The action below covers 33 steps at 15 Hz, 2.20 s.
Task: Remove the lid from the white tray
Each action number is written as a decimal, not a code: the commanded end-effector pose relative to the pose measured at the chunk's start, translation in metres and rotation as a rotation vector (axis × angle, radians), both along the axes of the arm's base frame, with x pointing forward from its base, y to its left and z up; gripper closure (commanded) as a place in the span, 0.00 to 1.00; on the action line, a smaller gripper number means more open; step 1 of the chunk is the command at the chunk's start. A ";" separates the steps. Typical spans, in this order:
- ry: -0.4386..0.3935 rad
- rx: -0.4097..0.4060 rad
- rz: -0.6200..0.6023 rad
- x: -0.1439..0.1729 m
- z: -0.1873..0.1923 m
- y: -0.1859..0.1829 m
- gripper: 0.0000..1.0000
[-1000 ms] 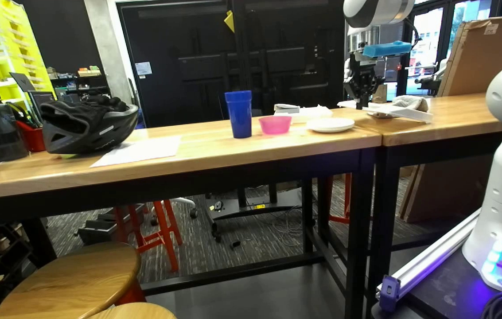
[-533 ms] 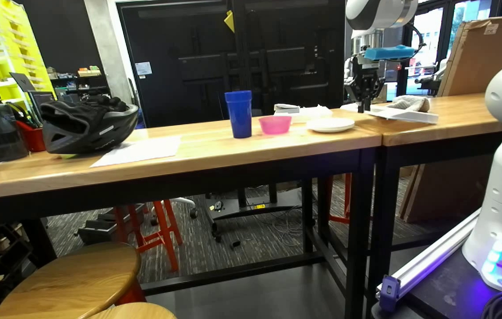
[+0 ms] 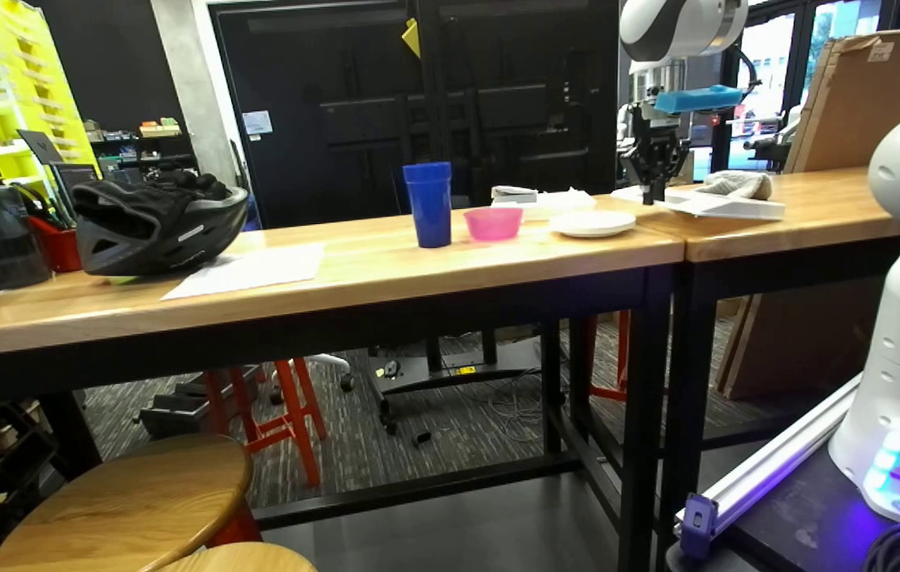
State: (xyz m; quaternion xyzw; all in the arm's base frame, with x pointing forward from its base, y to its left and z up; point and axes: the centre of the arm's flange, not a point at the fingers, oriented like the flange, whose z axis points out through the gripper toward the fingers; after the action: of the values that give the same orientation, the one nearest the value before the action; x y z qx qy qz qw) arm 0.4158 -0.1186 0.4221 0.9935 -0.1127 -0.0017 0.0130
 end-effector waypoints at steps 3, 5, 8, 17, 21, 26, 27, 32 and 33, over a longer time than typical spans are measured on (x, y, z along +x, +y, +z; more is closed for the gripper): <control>-0.029 0.006 0.042 0.003 -0.006 -0.015 0.95; -0.027 0.020 0.038 0.002 -0.012 -0.019 0.95; -0.015 0.039 0.025 0.000 -0.023 -0.026 0.95; -0.012 0.053 0.069 0.002 -0.032 -0.031 0.95; -0.013 0.079 0.095 0.003 -0.035 -0.032 0.43; -0.026 0.113 0.118 0.002 -0.036 -0.033 0.10; -0.032 0.113 0.135 0.001 -0.031 -0.030 0.04; -0.076 0.064 0.235 0.001 0.009 -0.021 0.00; -0.085 0.047 0.255 0.003 0.020 -0.020 0.00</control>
State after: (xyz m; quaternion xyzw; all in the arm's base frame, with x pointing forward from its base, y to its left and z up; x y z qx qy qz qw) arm 0.4231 -0.1433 0.4068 0.9992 -0.0167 0.0206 -0.0287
